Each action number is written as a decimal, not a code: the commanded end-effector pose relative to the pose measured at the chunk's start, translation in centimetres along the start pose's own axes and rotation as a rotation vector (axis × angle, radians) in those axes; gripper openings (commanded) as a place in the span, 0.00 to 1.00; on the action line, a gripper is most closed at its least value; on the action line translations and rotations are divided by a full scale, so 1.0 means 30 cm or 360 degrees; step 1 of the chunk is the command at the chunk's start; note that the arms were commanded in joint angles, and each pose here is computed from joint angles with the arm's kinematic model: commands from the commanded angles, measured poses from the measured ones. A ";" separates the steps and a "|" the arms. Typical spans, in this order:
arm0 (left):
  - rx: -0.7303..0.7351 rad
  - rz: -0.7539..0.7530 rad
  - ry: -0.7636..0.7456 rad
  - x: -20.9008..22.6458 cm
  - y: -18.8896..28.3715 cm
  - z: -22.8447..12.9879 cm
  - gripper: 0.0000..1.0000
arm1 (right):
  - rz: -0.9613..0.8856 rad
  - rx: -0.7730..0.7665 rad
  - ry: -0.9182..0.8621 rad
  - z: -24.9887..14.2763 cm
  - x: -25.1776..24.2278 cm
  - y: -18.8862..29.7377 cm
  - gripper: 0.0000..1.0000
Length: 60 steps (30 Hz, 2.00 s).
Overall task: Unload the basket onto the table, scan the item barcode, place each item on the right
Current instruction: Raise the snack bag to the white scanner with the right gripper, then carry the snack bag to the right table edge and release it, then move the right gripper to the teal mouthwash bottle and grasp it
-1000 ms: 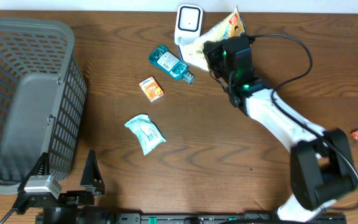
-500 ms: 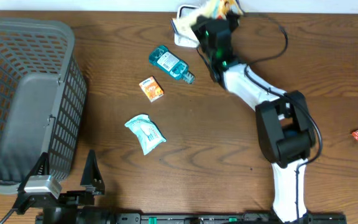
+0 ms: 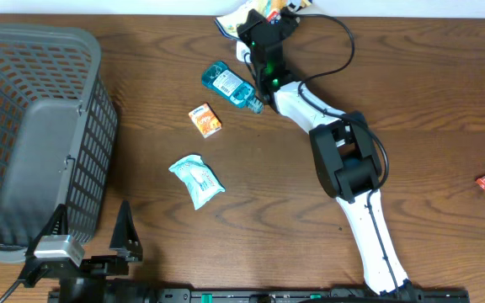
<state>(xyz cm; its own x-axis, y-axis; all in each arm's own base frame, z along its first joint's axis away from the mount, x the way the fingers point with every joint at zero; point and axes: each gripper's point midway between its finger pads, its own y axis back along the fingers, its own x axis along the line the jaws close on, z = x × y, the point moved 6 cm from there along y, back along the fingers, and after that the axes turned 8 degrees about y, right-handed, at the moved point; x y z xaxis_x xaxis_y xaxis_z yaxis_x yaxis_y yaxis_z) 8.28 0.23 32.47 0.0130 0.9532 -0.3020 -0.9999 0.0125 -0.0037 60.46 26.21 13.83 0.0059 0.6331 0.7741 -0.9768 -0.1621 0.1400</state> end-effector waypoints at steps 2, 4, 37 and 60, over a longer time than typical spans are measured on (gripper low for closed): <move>0.0001 0.0004 -0.0026 0.002 -0.003 -0.004 0.98 | 0.0093 -0.0109 0.0285 0.052 0.114 0.010 0.01; 0.0001 0.0004 -0.0026 0.002 -0.003 -0.004 0.98 | 0.0105 -0.0107 0.0399 0.075 0.148 0.020 0.01; 0.0006 0.0004 -0.0027 0.003 -0.003 -0.006 0.98 | -0.2346 0.0525 0.0503 1.112 -1.006 0.948 0.01; 0.0003 0.0003 -0.0027 0.002 -0.003 -0.005 0.98 | -0.0768 0.1079 0.0402 0.883 -0.343 0.734 0.99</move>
<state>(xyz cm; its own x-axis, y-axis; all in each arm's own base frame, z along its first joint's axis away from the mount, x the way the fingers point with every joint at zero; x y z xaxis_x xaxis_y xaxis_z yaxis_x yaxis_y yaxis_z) 8.37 0.22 32.33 0.0118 0.9534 -0.3016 -0.9999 0.0125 0.0005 43.72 -10.97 22.03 0.4635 0.8357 0.2944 -0.4819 -0.0410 0.8752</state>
